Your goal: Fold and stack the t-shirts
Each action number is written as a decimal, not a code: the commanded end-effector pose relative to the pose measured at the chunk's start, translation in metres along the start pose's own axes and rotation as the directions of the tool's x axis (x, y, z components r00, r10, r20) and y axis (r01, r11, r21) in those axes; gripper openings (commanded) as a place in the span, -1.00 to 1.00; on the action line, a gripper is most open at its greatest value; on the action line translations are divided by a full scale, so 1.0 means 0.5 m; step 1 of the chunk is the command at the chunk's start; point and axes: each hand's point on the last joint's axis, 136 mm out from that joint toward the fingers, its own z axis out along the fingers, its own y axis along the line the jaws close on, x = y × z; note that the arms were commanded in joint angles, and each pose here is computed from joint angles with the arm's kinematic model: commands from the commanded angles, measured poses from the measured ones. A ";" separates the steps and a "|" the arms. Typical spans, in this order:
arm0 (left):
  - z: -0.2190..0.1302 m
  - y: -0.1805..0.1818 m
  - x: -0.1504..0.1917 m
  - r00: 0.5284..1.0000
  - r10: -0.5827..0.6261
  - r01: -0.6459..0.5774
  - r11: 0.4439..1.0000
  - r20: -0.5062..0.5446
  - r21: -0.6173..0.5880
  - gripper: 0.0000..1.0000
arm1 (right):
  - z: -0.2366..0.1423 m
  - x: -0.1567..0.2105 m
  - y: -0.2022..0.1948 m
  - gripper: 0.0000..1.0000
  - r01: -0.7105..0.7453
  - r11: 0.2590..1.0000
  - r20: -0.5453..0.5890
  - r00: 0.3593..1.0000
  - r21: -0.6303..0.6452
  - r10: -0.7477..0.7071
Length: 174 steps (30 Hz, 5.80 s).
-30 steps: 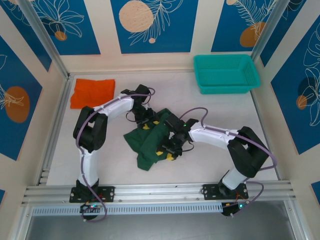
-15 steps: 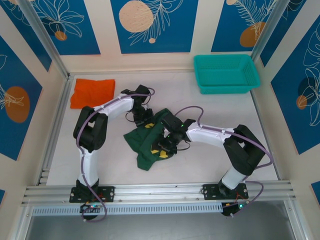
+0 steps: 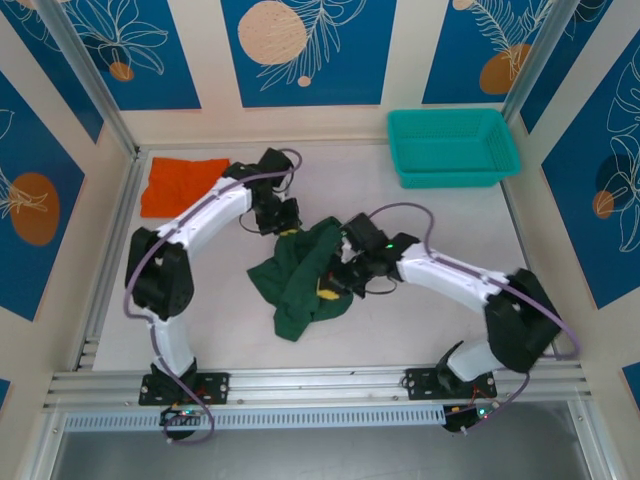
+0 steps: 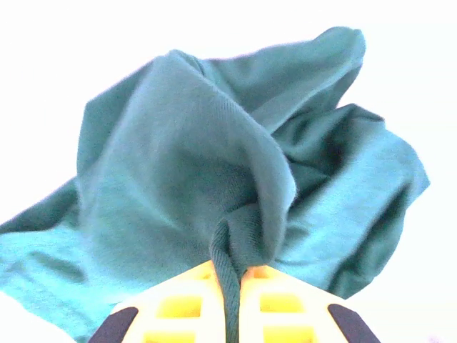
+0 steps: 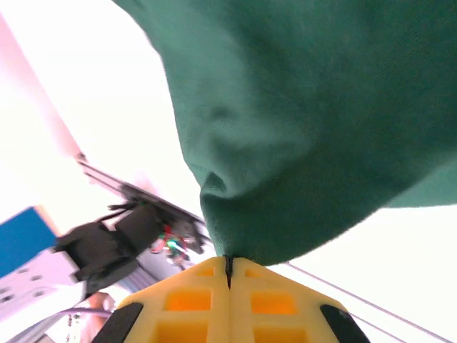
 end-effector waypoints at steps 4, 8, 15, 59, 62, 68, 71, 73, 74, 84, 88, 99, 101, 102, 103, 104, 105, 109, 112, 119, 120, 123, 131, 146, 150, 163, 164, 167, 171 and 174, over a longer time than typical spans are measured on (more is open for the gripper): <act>-0.299 -0.012 -0.072 0.901 0.138 -0.136 0.990 0.411 -0.033 -1.00 | -0.231 -0.048 0.039 -1.00 0.037 0.990 0.278 0.961 -0.138 0.003; -0.462 -0.022 -0.083 0.766 0.156 -0.177 0.984 0.624 -0.028 -1.00 | -0.387 -0.084 0.064 -1.00 0.071 0.974 0.467 0.883 -0.215 0.039; -0.699 0.002 -0.066 0.478 0.108 -0.161 0.986 0.871 -0.034 -1.00 | -0.593 -0.109 0.139 -1.00 0.186 0.941 0.669 0.742 -0.284 0.055; -0.914 -0.090 -0.232 0.293 -0.102 -0.366 0.906 0.951 0.210 -1.00 | -0.886 -0.222 0.409 -1.00 0.569 0.821 0.922 0.342 -0.047 -0.184; -0.816 0.031 -0.216 0.290 -0.152 -0.161 0.965 0.945 0.205 -1.00 | -0.822 -0.213 0.311 -1.00 0.508 0.860 0.926 0.345 -0.050 -0.150; -0.474 0.267 -0.130 0.555 -0.316 0.181 0.949 0.770 0.259 -1.00 | -0.604 -0.199 0.087 -1.00 0.285 0.952 0.805 0.587 -0.107 -0.085; -0.377 0.323 -0.076 0.613 -0.343 0.270 0.938 0.712 0.220 -1.00 | -0.545 -0.185 0.010 -1.00 0.189 0.979 0.770 0.635 -0.080 -0.060; -0.344 0.341 -0.054 0.629 -0.361 0.303 0.930 0.689 0.210 -1.00 | -0.523 -0.180 -0.017 -1.00 0.158 0.986 0.755 0.653 -0.060 -0.059; -0.335 0.346 -0.049 0.635 -0.368 0.315 0.926 0.680 0.207 -1.00 | -0.515 -0.179 -0.026 -1.00 0.145 0.988 0.749 0.661 -0.055 -0.055; -0.303 0.353 -0.033 0.645 -0.420 0.358 0.904 0.638 0.232 -1.00 | -0.478 -0.188 -0.065 -1.00 0.085 0.995 0.723 0.690 -0.054 -0.019; -0.289 0.360 -0.012 0.657 -0.430 0.377 0.899 0.619 0.224 -1.00 | -0.451 -0.175 -0.095 -1.00 0.047 0.997 0.702 0.712 -0.060 0.009; -0.254 0.481 0.164 0.644 -0.523 0.655 0.754 0.558 -0.049 -0.01 | -0.333 -0.021 -0.281 -1.00 -0.361 0.933 0.533 0.789 0.000 0.305; -0.240 0.459 0.165 0.662 -0.536 0.638 0.770 0.524 -0.018 0.00 | -0.317 -0.008 -0.298 -1.00 -0.395 0.919 0.502 0.799 0.023 0.331; -0.227 0.441 0.166 0.674 -0.547 0.626 0.779 0.496 0.009 0.00 | -0.309 -0.006 -0.304 -1.00 -0.406 0.913 0.488 0.804 0.030 0.341; -0.209 0.421 0.170 0.686 -0.565 0.623 0.782 0.459 0.032 0.00 | -0.302 -0.003 -0.311 -1.00 -0.418 0.908 0.475 0.806 0.037 0.352; -0.190 0.400 0.174 0.699 -0.577 0.616 0.786 0.423 0.056 0.00 | -0.298 0.000 -0.316 -1.00 -0.429 0.902 0.466 0.808 0.045 0.361; -0.166 0.372 0.178 0.714 -0.589 0.608 0.789 0.378 0.081 0.00 | -0.291 0.003 -0.323 -1.00 -0.438 0.897 0.456 0.811 0.056 0.367; -0.081 0.260 0.203 0.780 -0.576 0.572 0.815 0.243 0.096 0.00 | -0.275 0.008 -0.338 -1.00 -0.447 0.891 0.437 0.820 0.085 0.370; -0.019 0.193 0.219 0.791 -0.594 0.589 0.804 0.146 0.082 0.01 | -0.275 0.007 -0.336 -1.00 -0.438 0.895 0.438 0.824 0.086 0.361; 0.071 0.137 0.196 0.742 -0.661 0.661 0.749 0.110 0.044 0.09 | -0.270 0.001 -0.317 -1.00 -0.401 0.913 0.435 0.838 0.079 0.331; 0.075 0.138 0.187 0.740 -0.661 0.663 0.748 0.125 0.035 0.10 | -0.270 0.000 -0.315 -1.00 -0.399 0.914 0.433 0.839 0.080 0.329; 0.098 0.136 0.171 0.733 -0.667 0.670 0.742 0.136 0.028 0.13 | -0.269 -0.001 -0.308 -1.00 -0.390 0.918 0.431 0.843 0.079 0.321; 0.162 0.124 0.168 0.776 -0.627 0.631 0.774 0.069 -0.060 -0.27 | -0.280 -0.006 -0.292 -1.00 -0.364 0.928 0.439 0.848 0.075 0.297; -0.005 0.118 -0.004 0.862 -0.431 0.460 0.886 0.268 -0.057 -1.00 | -0.402 -0.100 -0.166 -1.00 -0.247 0.969 0.559 0.804 0.005 0.202; -0.089 0.060 -0.078 0.880 -0.349 0.377 0.926 0.321 -0.027 -1.00 | -0.447 -0.137 -0.109 -1.00 -0.199 0.980 0.582 0.793 -0.026 0.177; 0.073 0.142 0.150 0.815 -0.570 0.579 0.798 0.103 -0.168 0.07 | -0.380 -0.094 -0.165 -1.00 -0.264 0.964 0.518 0.819 -0.041 0.246; 0.078 0.147 0.158 0.812 -0.574 0.583 0.791 0.105 -0.186 0.08 | -0.377 -0.091 -0.170 -1.00 -0.268 0.963 0.516 0.819 -0.038 0.249; 0.098 0.152 0.173 0.807 -0.583 0.588 0.776 0.098 -0.226 0.10 | -0.370 -0.081 -0.180 -1.00 -0.276 0.961 0.511 0.822 -0.029 0.252; 0.145 0.143 0.193 0.792 -0.609 0.599 0.760 0.047 -0.251 0.13 | -0.364 -0.076 -0.185 -1.00 -0.281 0.959 0.503 0.826 -0.027 0.256; 0.174 0.136 0.210 0.792 -0.611 0.590 0.759 0.013 -0.274 0.14 | -0.367 -0.077 -0.184 -1.00 -0.278 0.960 0.507 0.824 -0.027 0.253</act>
